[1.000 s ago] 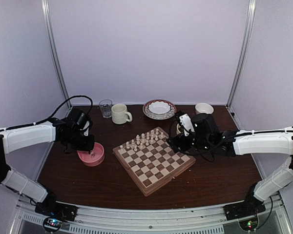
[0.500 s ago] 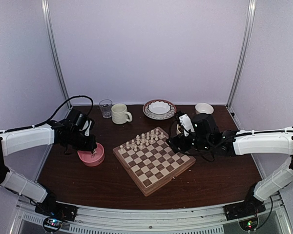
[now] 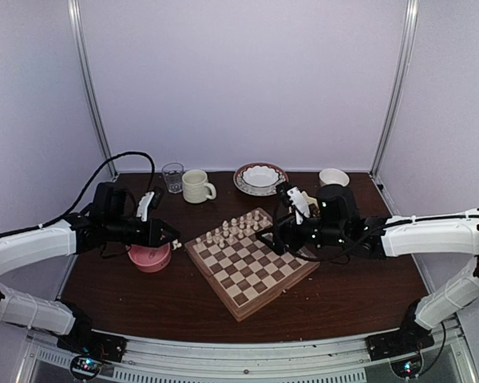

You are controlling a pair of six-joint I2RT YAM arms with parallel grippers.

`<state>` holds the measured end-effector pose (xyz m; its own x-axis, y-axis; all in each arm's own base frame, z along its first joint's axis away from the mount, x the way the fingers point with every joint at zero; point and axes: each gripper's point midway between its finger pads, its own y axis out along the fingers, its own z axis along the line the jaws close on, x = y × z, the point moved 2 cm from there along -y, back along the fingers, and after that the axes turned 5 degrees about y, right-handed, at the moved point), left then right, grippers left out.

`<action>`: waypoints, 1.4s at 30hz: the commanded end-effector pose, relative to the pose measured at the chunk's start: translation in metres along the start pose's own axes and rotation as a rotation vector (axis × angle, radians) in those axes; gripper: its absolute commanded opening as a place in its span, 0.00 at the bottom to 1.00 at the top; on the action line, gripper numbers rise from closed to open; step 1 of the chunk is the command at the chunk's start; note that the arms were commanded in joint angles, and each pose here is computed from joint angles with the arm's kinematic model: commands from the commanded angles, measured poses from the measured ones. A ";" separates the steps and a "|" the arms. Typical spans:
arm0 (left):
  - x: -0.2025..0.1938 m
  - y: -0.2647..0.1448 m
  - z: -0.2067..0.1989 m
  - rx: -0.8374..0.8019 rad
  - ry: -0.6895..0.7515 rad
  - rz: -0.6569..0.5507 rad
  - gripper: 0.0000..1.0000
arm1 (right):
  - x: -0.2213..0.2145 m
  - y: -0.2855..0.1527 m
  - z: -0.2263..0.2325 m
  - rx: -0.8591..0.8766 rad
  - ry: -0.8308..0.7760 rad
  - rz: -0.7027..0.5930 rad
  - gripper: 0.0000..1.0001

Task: Set up the chess pieces on the board
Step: Pick up the pawn from the chess pile.

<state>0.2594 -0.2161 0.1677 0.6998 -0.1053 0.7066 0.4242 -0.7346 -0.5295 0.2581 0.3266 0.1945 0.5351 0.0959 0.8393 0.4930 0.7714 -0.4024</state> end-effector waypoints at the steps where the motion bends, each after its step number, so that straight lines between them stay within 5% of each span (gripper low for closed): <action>1: 0.019 -0.007 -0.030 -0.141 0.060 -0.090 0.12 | 0.013 0.001 0.041 0.146 0.000 -0.049 0.91; 7: 0.020 -0.004 -0.056 -0.280 0.104 -0.094 0.12 | 0.006 0.011 0.052 0.180 -0.021 -0.089 0.93; 11: 0.015 0.000 -0.085 -0.363 0.181 -0.065 0.12 | -0.004 0.013 0.066 0.260 -0.075 0.002 0.97; 21: 0.006 -0.002 -0.124 -0.497 0.270 -0.038 0.13 | -0.026 0.017 0.111 0.618 -0.087 0.049 0.82; 32: -0.003 0.002 -0.148 -0.579 0.304 -0.005 0.13 | -0.037 0.024 0.135 0.702 -0.128 0.059 0.69; 42: -0.009 0.005 -0.163 -0.643 0.323 0.017 0.13 | -0.042 0.035 0.144 0.726 -0.126 0.061 0.68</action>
<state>0.1633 -0.3192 0.2085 0.5262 -0.2873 0.8003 -0.0511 -0.9502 -0.3074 0.1548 0.4322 0.1812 0.4678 0.2351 0.8520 -0.1216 0.9719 -0.2015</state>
